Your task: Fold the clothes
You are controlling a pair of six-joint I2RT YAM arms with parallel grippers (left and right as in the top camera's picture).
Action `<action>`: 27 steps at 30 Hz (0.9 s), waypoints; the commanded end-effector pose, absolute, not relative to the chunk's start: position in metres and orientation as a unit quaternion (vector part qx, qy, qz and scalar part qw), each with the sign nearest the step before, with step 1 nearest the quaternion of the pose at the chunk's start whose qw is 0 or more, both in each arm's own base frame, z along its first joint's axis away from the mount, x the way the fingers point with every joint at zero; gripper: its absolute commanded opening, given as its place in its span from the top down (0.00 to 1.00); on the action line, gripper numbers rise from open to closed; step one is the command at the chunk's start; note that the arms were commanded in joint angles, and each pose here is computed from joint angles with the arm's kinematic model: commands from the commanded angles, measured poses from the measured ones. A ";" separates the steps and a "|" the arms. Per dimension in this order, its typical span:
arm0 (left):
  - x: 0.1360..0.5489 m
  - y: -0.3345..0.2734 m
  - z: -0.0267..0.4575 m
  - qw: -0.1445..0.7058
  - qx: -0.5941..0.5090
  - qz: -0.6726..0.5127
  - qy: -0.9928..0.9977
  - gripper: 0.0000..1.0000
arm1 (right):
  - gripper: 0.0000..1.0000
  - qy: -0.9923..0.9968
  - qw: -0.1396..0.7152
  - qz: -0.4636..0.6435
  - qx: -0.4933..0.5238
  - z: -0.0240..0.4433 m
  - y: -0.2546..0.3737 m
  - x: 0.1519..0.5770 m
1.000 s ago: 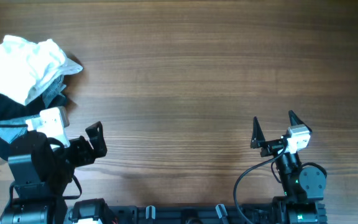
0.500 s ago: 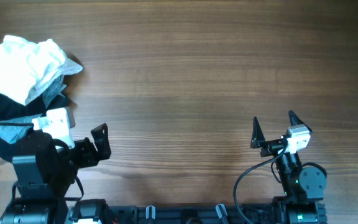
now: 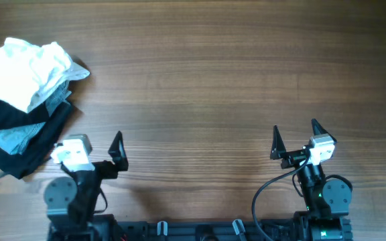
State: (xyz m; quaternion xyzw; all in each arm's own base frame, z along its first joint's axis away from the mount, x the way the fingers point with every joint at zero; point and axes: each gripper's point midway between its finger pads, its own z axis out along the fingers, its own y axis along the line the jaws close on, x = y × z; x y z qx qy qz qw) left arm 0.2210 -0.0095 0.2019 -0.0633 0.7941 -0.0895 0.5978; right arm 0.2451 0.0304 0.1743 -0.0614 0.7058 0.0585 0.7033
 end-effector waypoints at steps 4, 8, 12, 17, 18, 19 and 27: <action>0.242 -0.015 0.189 0.697 -0.030 -0.102 0.709 0.00 | 0.00 0.705 0.705 0.060 -0.055 0.175 0.029 0.245; 0.246 -0.016 0.176 0.702 -0.029 -0.103 0.704 0.00 | 0.00 0.704 0.705 0.060 -0.055 0.175 0.029 0.245; 0.245 -0.015 0.160 0.678 -0.035 -0.101 0.727 0.00 | 0.00 0.705 0.705 0.060 -0.055 0.175 0.029 0.245; 0.245 -0.015 0.159 0.677 -0.035 -0.101 0.728 0.00 | 0.00 0.705 0.705 0.060 -0.055 0.175 0.029 0.245; 0.245 -0.015 0.159 0.677 -0.035 -0.101 0.728 0.00 | 0.00 0.705 0.705 0.060 -0.055 0.175 0.029 0.245; 0.245 -0.015 0.159 0.677 -0.035 -0.101 0.728 0.00 | 0.00 0.705 0.705 0.060 -0.055 0.175 0.029 0.245; 0.245 -0.015 0.159 0.677 -0.035 -0.101 0.728 0.00 | 0.00 0.705 0.705 0.060 -0.055 0.175 0.029 0.245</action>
